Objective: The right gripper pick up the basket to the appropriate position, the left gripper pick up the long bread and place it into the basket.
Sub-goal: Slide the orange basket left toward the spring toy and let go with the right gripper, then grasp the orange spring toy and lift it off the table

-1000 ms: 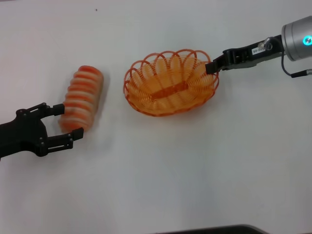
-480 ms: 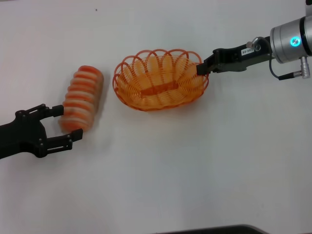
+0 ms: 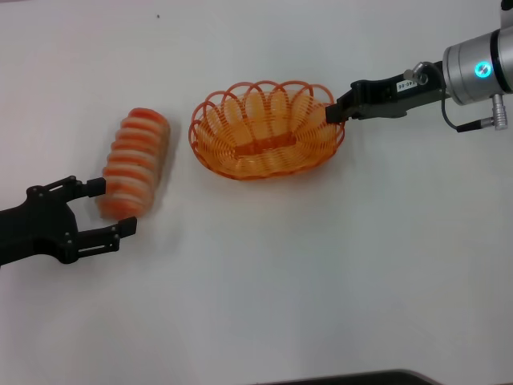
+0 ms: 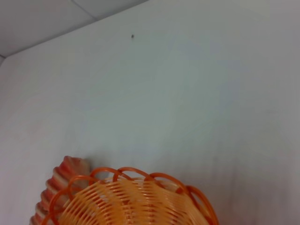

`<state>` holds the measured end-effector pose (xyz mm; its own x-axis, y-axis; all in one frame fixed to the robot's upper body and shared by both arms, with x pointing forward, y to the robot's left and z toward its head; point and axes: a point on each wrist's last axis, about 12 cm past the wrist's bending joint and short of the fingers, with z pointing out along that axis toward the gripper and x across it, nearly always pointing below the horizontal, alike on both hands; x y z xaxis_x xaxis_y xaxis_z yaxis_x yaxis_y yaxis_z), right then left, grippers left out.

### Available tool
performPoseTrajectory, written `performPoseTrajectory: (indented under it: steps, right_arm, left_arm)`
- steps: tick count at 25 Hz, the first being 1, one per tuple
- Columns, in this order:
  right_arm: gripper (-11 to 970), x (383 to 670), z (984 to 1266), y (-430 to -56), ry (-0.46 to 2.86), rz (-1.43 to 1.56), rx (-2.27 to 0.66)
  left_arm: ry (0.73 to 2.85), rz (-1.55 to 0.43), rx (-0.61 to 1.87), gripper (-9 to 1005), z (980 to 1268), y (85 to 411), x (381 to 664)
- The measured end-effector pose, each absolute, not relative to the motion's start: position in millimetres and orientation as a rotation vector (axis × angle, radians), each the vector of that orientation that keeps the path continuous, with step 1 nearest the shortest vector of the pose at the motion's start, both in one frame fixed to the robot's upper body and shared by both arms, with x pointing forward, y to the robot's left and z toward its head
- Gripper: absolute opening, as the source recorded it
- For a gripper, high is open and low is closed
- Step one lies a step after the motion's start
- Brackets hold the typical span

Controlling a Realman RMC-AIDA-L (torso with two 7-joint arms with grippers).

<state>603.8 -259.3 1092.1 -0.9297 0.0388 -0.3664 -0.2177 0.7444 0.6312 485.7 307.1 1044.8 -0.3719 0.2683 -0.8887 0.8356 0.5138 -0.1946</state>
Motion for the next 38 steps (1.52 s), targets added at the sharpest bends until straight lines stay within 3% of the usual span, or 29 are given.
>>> performPoseTrajectory:
  steps: [12,23,28,33,38]
  right_arm:
    - [77,603,1091,-262,2.581,1.015,-0.111]
    - [254,599,1089,-259,2.590,1.043,-0.114]
    - [490,596,1089,-272,2.556,1.049,-0.067]
    - [736,592,1107,-314,2.295,1.033,-0.007]
    - [784,574,1114,-339,2.016,0.939,-0.208]
  left_arm:
    - [1.895,-0.833,0.904,856,1045,307,485]
    - [1.894,-0.833,0.904,855,1045,307,486]
    - [1.891,-0.833,0.901,855,1046,307,486]
    - [1.883,-0.825,0.874,855,1047,310,487]
    - [1.885,-0.828,0.845,855,1048,312,487]
